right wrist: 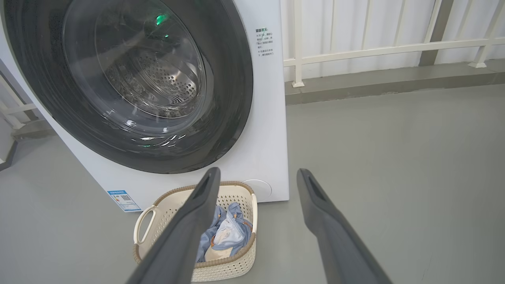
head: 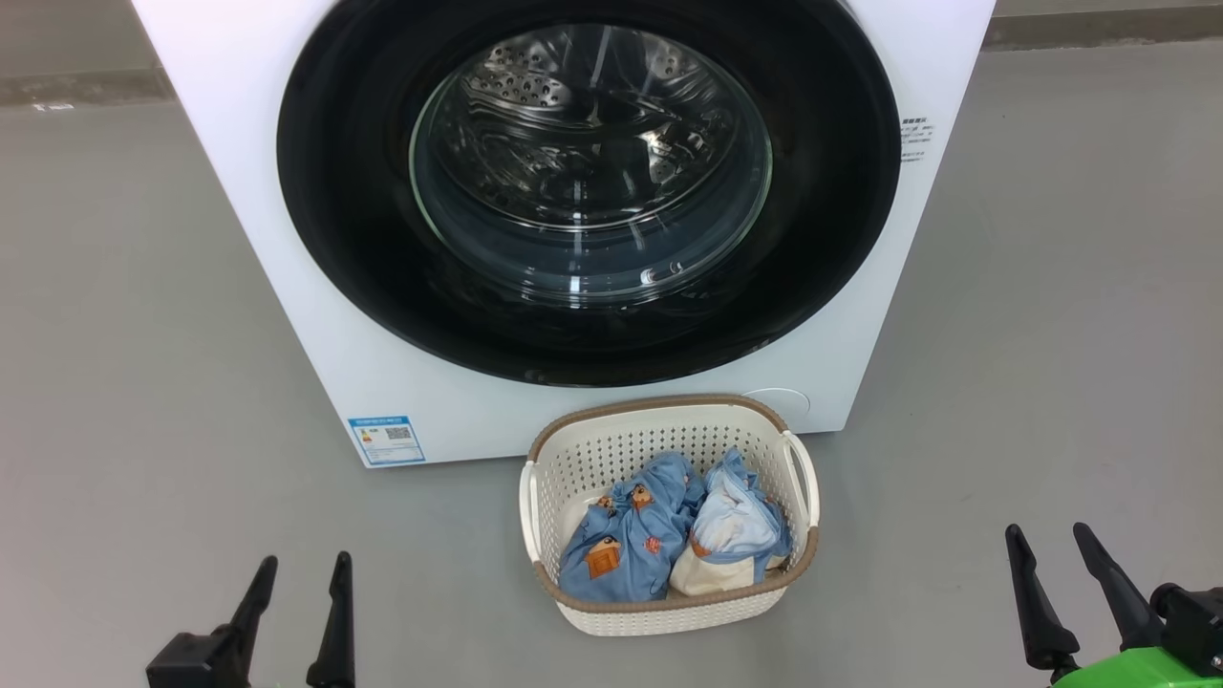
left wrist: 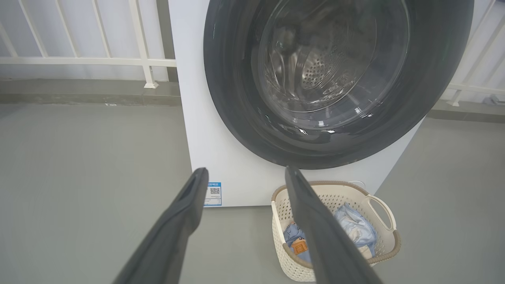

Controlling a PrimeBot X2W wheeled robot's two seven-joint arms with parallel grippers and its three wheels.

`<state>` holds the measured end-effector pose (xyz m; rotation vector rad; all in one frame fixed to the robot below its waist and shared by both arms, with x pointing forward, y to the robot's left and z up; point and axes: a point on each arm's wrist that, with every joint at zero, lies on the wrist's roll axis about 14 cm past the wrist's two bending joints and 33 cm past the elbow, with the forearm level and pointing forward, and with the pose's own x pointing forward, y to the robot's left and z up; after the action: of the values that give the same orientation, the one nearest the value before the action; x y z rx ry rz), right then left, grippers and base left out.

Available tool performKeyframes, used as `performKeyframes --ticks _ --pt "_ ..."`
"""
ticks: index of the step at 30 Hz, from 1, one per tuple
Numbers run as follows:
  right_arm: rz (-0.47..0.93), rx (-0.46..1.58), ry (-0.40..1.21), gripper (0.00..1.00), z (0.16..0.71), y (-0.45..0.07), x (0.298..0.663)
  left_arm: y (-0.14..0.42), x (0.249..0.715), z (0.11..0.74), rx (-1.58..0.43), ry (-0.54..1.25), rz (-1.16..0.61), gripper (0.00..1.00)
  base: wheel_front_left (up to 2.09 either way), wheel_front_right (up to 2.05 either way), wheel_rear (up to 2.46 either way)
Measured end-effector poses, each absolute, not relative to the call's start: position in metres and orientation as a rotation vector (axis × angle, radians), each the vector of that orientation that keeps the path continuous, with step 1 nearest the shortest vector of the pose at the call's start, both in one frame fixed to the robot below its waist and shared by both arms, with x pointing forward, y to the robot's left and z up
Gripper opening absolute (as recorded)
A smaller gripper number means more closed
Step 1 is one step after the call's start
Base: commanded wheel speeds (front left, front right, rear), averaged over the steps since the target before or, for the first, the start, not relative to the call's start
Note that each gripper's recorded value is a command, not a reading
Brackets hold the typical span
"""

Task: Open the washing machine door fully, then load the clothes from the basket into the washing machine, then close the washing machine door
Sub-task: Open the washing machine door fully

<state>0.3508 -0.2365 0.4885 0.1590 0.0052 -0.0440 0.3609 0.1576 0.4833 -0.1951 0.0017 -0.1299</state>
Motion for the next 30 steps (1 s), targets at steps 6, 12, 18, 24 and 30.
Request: performKeyframes --ticks 6,12,18,24,30 --pt "-0.044 0.161 0.001 1.0 0.489 -0.2359 0.3513 0.1597 0.3605 0.4827 -0.184 0.003 -0.125 1.0 0.47 0.47 -0.93" --pt "-0.042 0.164 0.001 1.0 0.4888 -0.2346 0.3518 0.1606 0.3603 0.4827 -0.184 0.003 -0.122 1.0 0.87 0.87 -1.74" --pt "-0.041 0.164 0.003 1.0 0.4883 -0.2342 0.3522 0.162 0.3604 0.4824 -0.184 0.003 -0.117 1.0 1.22 1.22 -2.43" --pt "-0.041 0.163 0.004 1.0 0.4879 -0.2344 0.3523 0.1625 0.3607 0.4821 -0.186 0.004 -0.115 1.0 1.23 1.23 -2.46" --pt "-0.042 0.163 0.004 1.0 0.4881 -0.2347 0.352 0.1613 0.3609 0.4824 -0.187 0.003 -0.118 1.0 1.23 1.23 -2.46"
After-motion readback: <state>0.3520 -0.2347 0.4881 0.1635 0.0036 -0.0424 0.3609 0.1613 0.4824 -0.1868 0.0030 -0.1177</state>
